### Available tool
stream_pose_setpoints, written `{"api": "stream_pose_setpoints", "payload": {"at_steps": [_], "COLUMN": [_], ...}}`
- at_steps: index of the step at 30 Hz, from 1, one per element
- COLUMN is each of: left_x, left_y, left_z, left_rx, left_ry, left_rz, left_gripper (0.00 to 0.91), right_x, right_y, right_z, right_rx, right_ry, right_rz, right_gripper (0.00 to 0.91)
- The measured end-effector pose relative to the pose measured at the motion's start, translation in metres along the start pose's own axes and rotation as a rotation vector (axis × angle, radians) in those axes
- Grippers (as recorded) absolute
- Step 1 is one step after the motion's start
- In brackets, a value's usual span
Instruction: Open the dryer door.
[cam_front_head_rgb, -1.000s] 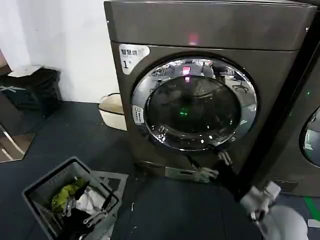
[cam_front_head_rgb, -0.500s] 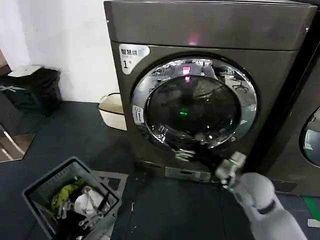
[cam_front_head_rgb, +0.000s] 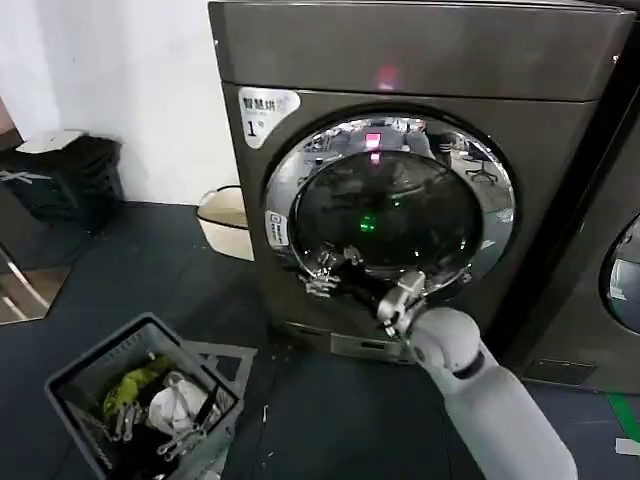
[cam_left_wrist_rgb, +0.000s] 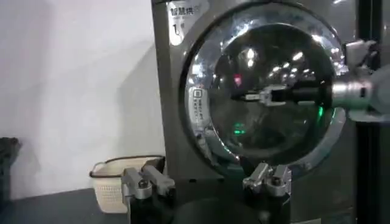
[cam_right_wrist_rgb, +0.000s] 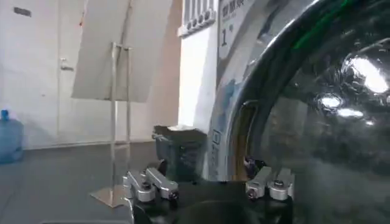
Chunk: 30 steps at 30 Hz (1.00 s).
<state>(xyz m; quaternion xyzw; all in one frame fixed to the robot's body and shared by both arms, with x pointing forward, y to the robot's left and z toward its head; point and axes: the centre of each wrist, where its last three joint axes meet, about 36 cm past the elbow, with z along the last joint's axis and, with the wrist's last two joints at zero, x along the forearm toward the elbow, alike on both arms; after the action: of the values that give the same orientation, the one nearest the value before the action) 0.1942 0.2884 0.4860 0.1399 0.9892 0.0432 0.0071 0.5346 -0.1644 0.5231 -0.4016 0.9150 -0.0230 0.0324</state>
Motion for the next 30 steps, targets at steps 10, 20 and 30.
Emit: {"api": "stream_pose_setpoints", "payload": {"at_steps": [10,20,30], "left_x": [-0.001,-0.002,-0.007], "left_y": [0.000,0.006,0.013], "left_z": [0.002,0.007,0.004], "left_rx": [0.006,0.020,0.050], "left_ry": [0.006,0.004,-0.005], "left_rz": [0.002,-0.017,0.064], "left_gripper": [0.907,0.907,0.907], "right_x": [-0.036,-0.077,-0.094], "right_y": [-0.012,-0.024,-0.033], "right_z": [0.005,0.010,0.020], "right_rx": [-0.006,-0.007,-0.023], "right_ry": [0.007,0.025,0.054], "right_rz": [-0.004,-0.048,-0.130], "right_gripper": [0.907,0.907,0.907]}}
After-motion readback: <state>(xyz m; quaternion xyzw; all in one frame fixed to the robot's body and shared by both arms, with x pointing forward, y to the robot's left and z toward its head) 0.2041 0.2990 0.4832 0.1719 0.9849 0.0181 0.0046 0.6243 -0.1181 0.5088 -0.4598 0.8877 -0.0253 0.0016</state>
